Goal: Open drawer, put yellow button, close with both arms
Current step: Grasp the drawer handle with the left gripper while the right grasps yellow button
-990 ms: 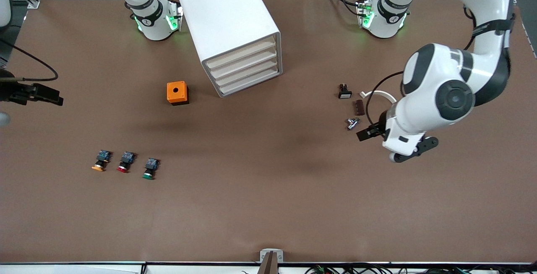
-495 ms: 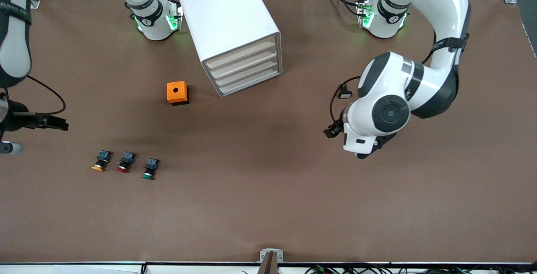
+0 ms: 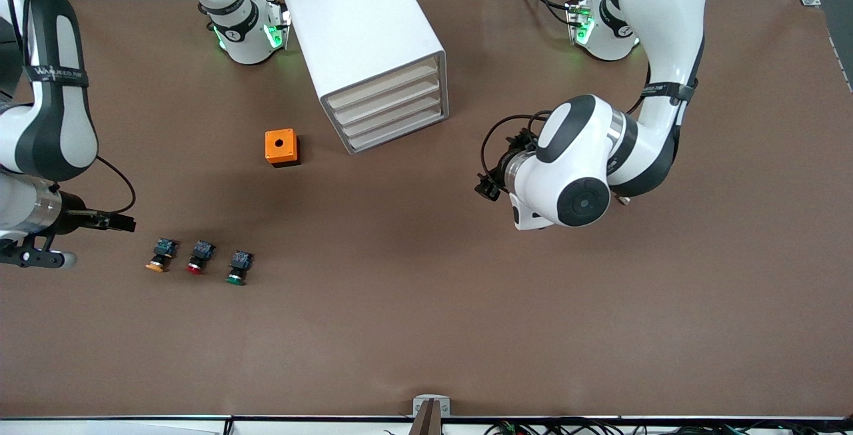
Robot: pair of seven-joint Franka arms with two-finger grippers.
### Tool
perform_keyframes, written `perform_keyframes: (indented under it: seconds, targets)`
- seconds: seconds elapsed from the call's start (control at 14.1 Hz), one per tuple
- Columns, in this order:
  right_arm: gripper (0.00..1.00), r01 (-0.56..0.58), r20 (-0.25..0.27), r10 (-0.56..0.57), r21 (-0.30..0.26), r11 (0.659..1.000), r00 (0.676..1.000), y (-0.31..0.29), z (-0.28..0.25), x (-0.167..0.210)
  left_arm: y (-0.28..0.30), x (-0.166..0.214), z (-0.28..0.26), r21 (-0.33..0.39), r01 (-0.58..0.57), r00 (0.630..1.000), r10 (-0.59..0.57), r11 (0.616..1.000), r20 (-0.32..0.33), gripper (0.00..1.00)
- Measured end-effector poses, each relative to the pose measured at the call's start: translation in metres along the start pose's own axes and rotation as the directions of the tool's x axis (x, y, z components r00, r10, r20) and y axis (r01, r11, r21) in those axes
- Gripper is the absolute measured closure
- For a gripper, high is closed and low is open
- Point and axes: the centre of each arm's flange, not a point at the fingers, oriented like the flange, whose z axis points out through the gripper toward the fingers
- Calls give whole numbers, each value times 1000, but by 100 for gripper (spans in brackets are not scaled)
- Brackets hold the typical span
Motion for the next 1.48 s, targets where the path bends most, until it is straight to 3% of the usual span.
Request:
perform_keyframes:
  seconds: [0.21,0.35,0.64,0.92,0.99,1.13,1.2,1.34,1.48]
  targets:
    - [0,-16,-14,16,7,1000,1000,1,29,2,4,-11,12,55,180,975,-186,982,125,0]
    - [0,-40,-6,40,28,999,999,7,51,5,11,-16,23,114,310,929,-326,944,176,0]
    - [0,-65,-3,65,46,997,998,12,77,11,19,-25,44,244,463,827,-514,852,227,0]
    - [0,-68,-37,69,38,997,997,14,99,18,26,-38,73,386,514,749,-620,766,234,1]
    - [0,-72,-55,73,35,997,996,16,107,20,30,-41,82,416,521,730,-641,746,236,4]
    - [0,-76,-79,78,31,997,994,18,124,18,36,-41,94,458,520,704,-666,721,248,26]
    - [0,-77,-77,79,29,997,994,18,132,17,38,-39,99,474,517,695,-673,713,254,26]
    - [0,-87,-66,89,37,996,994,18,146,15,39,-39,105,507,501,686,-679,701,261,41]
    - [0,-94,-55,96,41,995,994,18,160,15,37,-43,110,542,489,681,-687,684,252,44]
